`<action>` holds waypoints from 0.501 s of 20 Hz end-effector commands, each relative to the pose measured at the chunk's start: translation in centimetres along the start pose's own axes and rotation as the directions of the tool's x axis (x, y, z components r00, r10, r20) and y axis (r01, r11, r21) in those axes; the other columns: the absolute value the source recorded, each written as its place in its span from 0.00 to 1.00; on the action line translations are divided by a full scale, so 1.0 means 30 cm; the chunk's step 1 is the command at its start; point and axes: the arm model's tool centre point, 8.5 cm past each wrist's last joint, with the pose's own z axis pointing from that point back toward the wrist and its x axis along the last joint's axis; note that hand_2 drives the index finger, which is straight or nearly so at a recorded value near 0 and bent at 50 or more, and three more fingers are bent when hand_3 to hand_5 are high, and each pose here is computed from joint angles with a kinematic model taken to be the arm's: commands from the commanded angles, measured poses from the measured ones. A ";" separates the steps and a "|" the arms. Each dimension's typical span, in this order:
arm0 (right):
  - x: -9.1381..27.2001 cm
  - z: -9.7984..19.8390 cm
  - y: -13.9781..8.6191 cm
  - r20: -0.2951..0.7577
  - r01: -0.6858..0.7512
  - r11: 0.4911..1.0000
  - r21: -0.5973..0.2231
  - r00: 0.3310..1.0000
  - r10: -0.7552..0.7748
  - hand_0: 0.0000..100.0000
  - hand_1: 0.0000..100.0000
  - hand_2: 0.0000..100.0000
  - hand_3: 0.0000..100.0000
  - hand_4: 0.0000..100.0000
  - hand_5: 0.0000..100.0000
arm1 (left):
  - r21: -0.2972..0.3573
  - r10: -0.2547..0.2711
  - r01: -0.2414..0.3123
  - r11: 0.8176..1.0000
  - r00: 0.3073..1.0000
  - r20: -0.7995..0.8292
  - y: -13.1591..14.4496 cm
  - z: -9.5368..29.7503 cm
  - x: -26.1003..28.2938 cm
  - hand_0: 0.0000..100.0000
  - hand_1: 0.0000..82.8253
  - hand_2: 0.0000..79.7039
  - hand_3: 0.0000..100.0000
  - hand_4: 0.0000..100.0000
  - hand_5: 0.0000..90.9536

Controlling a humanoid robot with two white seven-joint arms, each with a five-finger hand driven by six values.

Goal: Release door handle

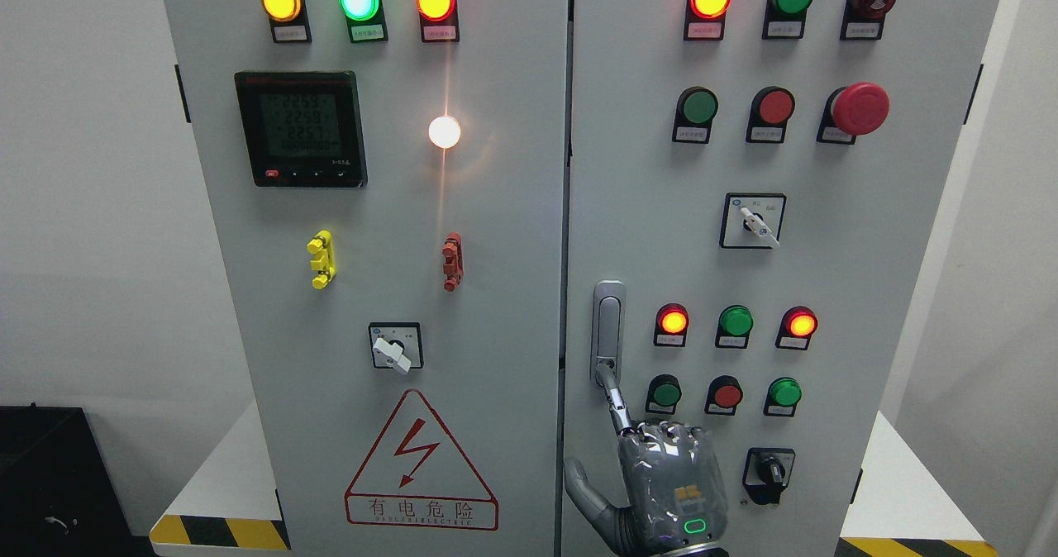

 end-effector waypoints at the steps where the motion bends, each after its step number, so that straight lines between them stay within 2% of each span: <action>1: -0.004 0.010 0.030 -0.005 0.000 1.000 0.028 1.000 0.000 0.37 0.23 0.05 1.00 1.00 1.00 | 0.000 0.003 -0.003 1.000 1.000 -0.016 0.000 0.003 -0.036 0.12 0.67 0.00 0.00 0.00 0.00; 10: -0.007 0.012 0.033 -0.007 -0.001 1.000 0.031 1.000 0.001 0.37 0.24 0.05 1.00 1.00 1.00 | 0.000 0.003 -0.003 1.000 1.000 -0.016 0.000 0.003 -0.036 0.12 0.67 0.00 0.00 0.00 0.00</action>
